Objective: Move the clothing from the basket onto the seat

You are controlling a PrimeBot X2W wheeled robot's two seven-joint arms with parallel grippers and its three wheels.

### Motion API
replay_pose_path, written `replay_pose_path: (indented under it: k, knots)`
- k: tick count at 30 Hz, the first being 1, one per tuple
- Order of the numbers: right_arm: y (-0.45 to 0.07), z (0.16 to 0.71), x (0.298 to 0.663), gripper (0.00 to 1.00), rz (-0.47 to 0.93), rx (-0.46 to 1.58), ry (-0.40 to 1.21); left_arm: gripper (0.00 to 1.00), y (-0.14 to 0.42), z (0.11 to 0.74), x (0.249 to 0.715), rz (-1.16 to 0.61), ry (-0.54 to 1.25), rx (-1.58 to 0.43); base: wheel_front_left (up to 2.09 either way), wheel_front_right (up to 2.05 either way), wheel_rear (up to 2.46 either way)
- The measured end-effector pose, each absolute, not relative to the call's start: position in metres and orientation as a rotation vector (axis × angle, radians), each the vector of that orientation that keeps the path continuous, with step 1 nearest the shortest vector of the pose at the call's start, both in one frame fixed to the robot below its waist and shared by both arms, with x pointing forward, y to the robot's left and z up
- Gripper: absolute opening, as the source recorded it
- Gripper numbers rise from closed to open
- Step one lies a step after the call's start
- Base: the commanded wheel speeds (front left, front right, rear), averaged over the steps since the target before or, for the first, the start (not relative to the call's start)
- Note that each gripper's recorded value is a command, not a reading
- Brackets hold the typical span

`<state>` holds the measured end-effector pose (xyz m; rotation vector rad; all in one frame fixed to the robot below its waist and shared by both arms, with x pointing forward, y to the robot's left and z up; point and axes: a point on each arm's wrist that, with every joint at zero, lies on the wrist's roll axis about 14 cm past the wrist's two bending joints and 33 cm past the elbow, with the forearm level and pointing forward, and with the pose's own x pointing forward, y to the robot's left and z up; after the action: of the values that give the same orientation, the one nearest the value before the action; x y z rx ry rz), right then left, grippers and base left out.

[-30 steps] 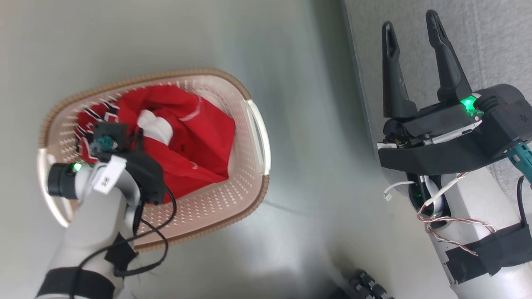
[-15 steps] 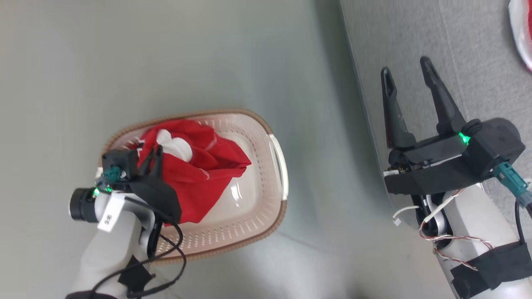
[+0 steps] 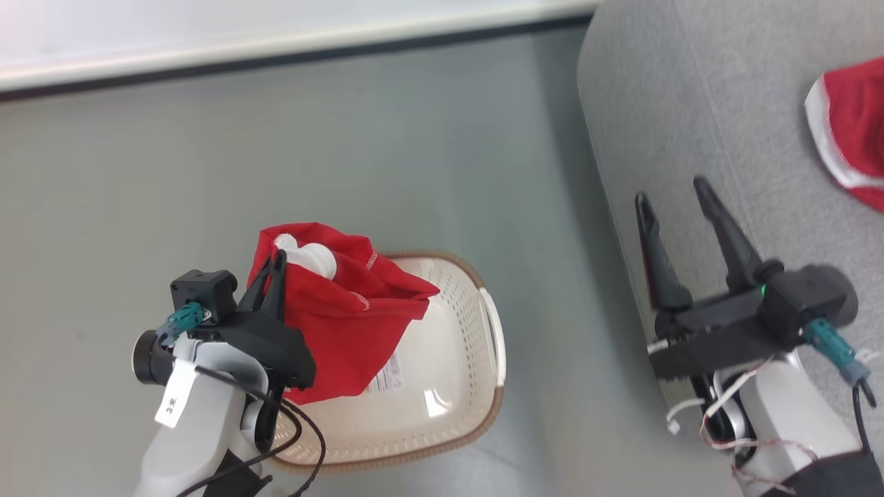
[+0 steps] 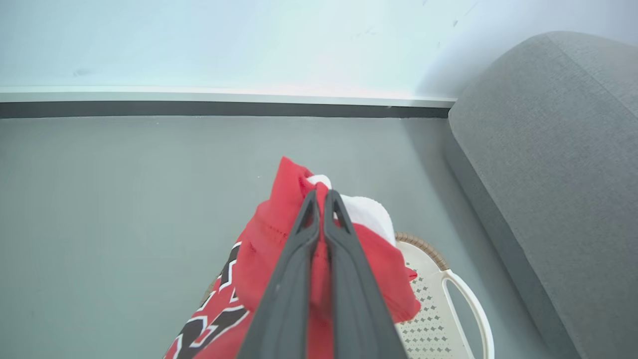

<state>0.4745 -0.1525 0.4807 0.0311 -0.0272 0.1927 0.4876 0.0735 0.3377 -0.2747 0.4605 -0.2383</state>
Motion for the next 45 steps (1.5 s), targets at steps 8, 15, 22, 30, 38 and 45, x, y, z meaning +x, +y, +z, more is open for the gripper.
replay_pose_path:
  k: [8,15,22,30,38,45]
  knots:
    - [-0.142,0.497,0.449,1.00,0.218,0.042,-0.050,0.00,0.080,0.412,0.493,-0.238,0.255,-0.306,0.00,0.00,0.00]
    - [-0.133,0.513,0.432,1.00,0.238,0.056,-0.082,0.00,0.078,0.470,0.485,-0.270,0.091,-0.321,0.00,0.00,0.00]
    - [-0.129,0.520,0.413,1.00,0.250,0.070,-0.089,0.00,0.066,0.512,0.464,-0.334,-0.027,-0.314,0.00,0.00,0.00]
    - [-0.119,0.526,0.393,1.00,0.269,0.092,-0.094,0.00,0.056,0.557,0.438,-0.391,-0.160,-0.302,0.00,0.00,0.00]
    - [-0.114,0.533,0.383,1.00,0.280,0.104,-0.109,0.00,0.052,0.581,0.417,-0.423,-0.239,-0.312,0.00,0.00,0.00]
    - [-0.109,0.533,0.382,1.00,0.294,0.108,-0.106,0.00,0.043,0.595,0.407,-0.463,-0.267,-0.317,0.00,0.00,0.00]
